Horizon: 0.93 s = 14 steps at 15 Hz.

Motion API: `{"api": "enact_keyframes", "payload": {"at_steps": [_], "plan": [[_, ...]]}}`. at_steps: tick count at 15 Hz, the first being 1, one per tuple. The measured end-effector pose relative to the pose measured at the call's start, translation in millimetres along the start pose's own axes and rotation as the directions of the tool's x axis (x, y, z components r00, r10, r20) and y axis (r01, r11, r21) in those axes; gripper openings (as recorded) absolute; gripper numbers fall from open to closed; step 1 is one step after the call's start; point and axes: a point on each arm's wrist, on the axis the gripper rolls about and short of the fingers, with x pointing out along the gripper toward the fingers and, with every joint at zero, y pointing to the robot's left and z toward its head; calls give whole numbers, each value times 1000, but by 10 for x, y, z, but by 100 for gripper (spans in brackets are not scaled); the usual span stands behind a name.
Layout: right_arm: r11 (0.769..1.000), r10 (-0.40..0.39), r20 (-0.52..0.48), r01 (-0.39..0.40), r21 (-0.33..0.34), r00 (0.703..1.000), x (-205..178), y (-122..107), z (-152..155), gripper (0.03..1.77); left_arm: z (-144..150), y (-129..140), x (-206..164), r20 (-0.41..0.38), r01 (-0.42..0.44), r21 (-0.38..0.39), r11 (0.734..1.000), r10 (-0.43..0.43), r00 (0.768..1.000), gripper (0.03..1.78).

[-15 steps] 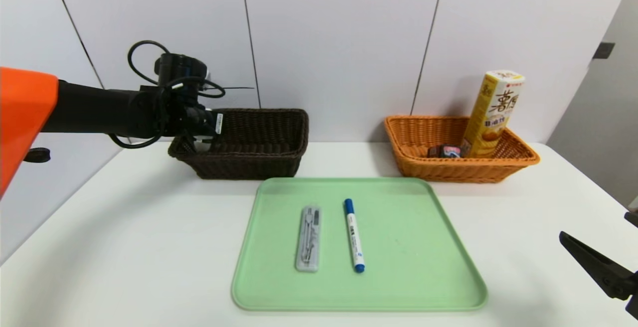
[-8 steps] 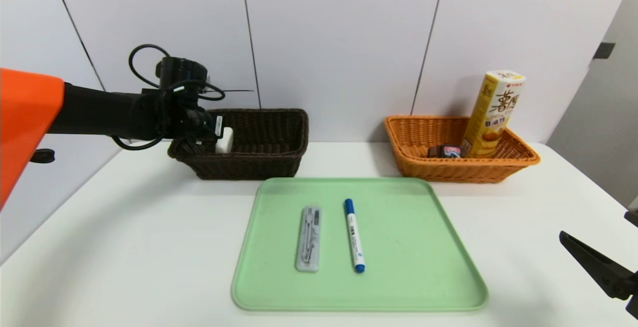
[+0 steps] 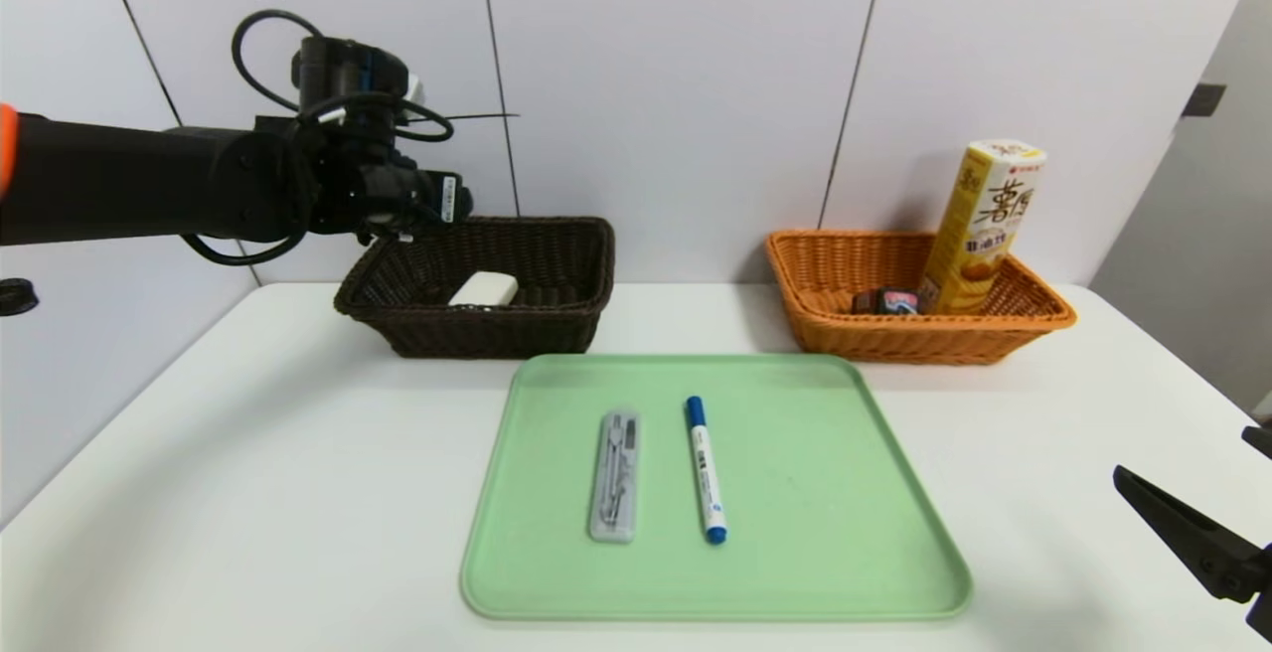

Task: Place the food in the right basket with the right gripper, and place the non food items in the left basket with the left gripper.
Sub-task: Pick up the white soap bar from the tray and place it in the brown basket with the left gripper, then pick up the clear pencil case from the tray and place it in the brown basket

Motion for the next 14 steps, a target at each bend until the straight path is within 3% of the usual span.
{"api": "enact_keyframes", "payload": {"at_steps": [2,4,6,9,11,14], "plan": [[1000,7,-1,-7,0,1000,1,2,-3,170,78,-253,-365,-24,77,-42,996,-78,997,151],[1000,7,-2,-7,0,1000,2,2,-5,170,30,-504,-747,-124,140,-83,987,-149,981,156],[1000,7,-2,-7,-1,1000,2,1,-5,170,-112,-688,-1105,-274,167,-122,978,-195,942,159],[1000,5,-5,-5,-1,1000,2,2,-11,170,-365,-867,-1444,-458,157,-137,978,-203,866,163],[1000,6,-10,-6,-15,1000,0,3,-24,170,-500,-999,-1535,-507,172,-123,977,-211,836,164],[1000,9,-19,-9,-29,1000,-8,8,-54,170,-630,-1176,-1513,-539,180,-115,977,-214,814,166]]}}
